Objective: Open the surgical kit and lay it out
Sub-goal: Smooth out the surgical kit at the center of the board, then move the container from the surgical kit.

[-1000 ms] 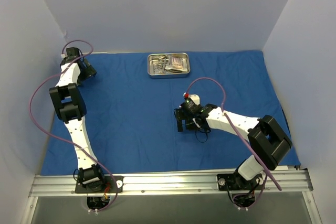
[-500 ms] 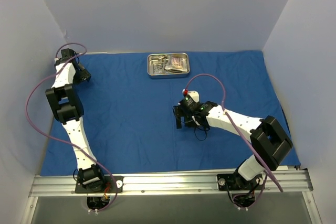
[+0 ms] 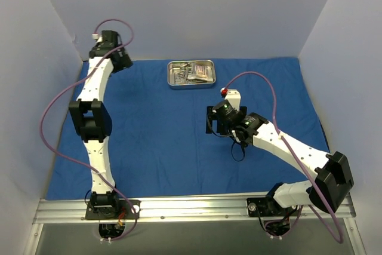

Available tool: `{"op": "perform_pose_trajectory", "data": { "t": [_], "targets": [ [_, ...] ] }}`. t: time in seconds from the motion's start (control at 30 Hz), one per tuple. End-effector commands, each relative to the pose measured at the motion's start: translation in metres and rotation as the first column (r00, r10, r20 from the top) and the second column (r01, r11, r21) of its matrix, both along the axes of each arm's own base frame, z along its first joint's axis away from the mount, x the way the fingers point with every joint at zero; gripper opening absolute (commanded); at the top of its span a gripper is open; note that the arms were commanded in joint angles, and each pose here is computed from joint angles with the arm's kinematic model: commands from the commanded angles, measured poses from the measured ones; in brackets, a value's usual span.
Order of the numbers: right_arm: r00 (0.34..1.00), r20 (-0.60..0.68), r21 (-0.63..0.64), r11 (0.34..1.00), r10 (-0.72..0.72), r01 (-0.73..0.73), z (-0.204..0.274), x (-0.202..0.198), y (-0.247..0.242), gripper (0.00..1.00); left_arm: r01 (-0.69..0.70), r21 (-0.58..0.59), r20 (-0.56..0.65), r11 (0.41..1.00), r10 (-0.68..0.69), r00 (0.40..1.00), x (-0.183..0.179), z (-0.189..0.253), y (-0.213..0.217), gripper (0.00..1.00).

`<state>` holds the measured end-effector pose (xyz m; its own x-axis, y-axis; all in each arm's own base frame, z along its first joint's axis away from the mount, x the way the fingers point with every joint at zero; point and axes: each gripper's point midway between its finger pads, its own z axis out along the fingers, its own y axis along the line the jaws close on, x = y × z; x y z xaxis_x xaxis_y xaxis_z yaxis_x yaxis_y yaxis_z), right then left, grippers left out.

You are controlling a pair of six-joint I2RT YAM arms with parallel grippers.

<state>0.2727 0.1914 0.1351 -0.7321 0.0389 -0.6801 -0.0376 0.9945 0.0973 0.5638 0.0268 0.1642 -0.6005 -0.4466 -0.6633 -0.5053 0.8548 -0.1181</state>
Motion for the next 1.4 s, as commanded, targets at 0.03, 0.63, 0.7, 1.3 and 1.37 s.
{"op": "perform_pose_trajectory", "data": {
  "t": [0.03, 0.63, 0.7, 1.3, 1.37],
  "targets": [
    [0.995, 0.054, -0.024, 0.996, -0.086, 0.087, 0.014, 0.001, -0.018, 1.0, 0.13, 0.018, 0.084, 0.991, -0.131, 0.988, 0.01, 0.035, -0.065, 0.94],
    [0.996, 0.039, -0.056, 0.995, -0.075, 0.077, 0.011, 0.002, -0.019, 0.99, 0.451, 0.122, 0.064, 0.884, -0.46, 0.886, 0.04, -0.043, -0.217, 0.92],
    [0.997, 0.032, -0.062, 0.996, -0.069, 0.071, 0.009, 0.002, -0.018, 0.99, 0.46, 0.122, 0.057, 0.879, -0.469, 0.881, 0.041, -0.054, -0.225, 0.82],
    [0.997, 0.003, -0.078, 0.994, -0.073, 0.073, -0.001, 0.004, -0.014, 0.99, 0.375, 0.168, 0.059, 0.912, -0.389, 0.919, 0.062, -0.099, -0.216, 0.53],
    [0.997, 0.0, -0.079, 0.994, -0.072, 0.072, -0.002, 0.005, -0.013, 0.99, 0.365, 0.16, 0.067, 0.917, -0.379, 0.923, 0.064, -0.1, -0.214, 0.51]
  ]
}}
